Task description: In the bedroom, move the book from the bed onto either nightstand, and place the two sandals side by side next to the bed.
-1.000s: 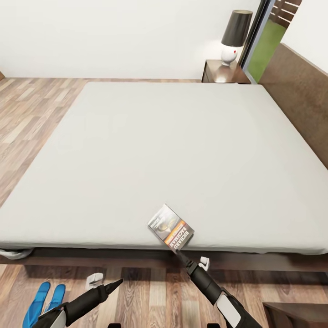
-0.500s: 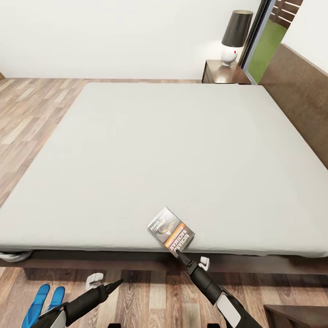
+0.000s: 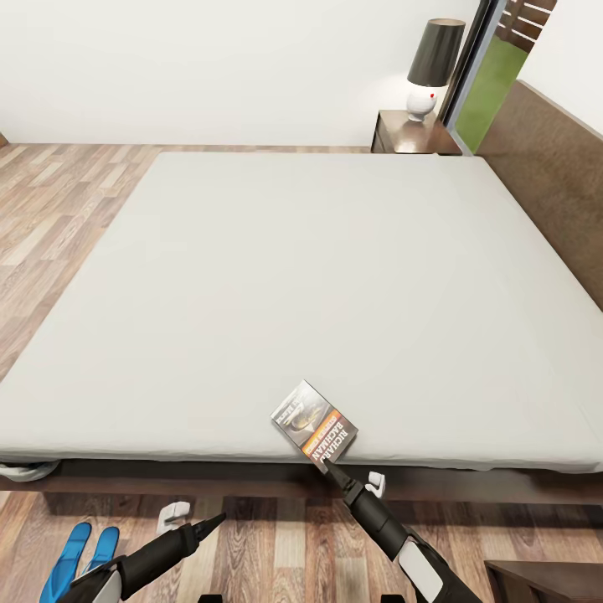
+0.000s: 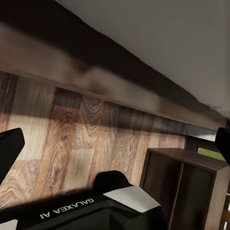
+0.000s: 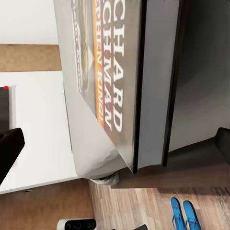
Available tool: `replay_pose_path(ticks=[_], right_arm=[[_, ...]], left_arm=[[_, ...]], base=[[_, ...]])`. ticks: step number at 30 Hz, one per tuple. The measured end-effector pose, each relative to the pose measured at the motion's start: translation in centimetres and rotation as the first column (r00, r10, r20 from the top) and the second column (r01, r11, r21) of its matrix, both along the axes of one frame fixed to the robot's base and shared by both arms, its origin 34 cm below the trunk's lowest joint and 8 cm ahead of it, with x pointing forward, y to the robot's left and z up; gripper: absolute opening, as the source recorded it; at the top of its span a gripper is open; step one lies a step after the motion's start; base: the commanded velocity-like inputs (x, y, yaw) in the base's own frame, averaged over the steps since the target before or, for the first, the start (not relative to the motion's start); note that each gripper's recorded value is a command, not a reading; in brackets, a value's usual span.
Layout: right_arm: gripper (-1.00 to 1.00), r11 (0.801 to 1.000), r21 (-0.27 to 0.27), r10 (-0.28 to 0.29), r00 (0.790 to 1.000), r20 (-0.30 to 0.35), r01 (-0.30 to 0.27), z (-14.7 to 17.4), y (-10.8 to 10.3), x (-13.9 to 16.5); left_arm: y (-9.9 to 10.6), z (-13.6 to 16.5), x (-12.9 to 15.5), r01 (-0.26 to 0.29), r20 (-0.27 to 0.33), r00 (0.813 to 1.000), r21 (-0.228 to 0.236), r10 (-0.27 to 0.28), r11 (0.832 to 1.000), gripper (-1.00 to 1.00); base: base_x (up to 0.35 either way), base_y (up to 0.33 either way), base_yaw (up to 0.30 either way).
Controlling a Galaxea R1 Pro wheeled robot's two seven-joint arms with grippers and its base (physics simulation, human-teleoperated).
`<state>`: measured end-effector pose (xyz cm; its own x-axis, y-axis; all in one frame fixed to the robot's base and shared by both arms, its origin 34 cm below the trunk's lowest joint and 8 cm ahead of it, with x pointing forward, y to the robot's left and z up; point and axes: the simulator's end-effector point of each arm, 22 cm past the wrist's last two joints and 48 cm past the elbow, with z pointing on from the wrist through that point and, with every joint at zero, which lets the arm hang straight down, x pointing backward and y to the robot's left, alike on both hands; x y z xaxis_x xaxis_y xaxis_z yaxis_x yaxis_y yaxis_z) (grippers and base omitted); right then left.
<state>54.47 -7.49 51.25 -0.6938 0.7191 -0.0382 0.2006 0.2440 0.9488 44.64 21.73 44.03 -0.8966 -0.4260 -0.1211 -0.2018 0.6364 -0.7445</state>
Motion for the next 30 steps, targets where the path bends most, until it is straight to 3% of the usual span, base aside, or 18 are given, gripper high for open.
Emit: replay_pose_path(ticks=[30], right_arm=[[1.0, 1.0, 0.0, -0.001, 1.0, 0.0, 0.001, 0.0, -0.03, 0.02]], left_arm=[[-0.03, 0.01, -0.01, 0.0, 0.0, 1.0, -0.001, 0.0, 1.0, 1.0]], base=[[0.022, 0.004, 0.0]])
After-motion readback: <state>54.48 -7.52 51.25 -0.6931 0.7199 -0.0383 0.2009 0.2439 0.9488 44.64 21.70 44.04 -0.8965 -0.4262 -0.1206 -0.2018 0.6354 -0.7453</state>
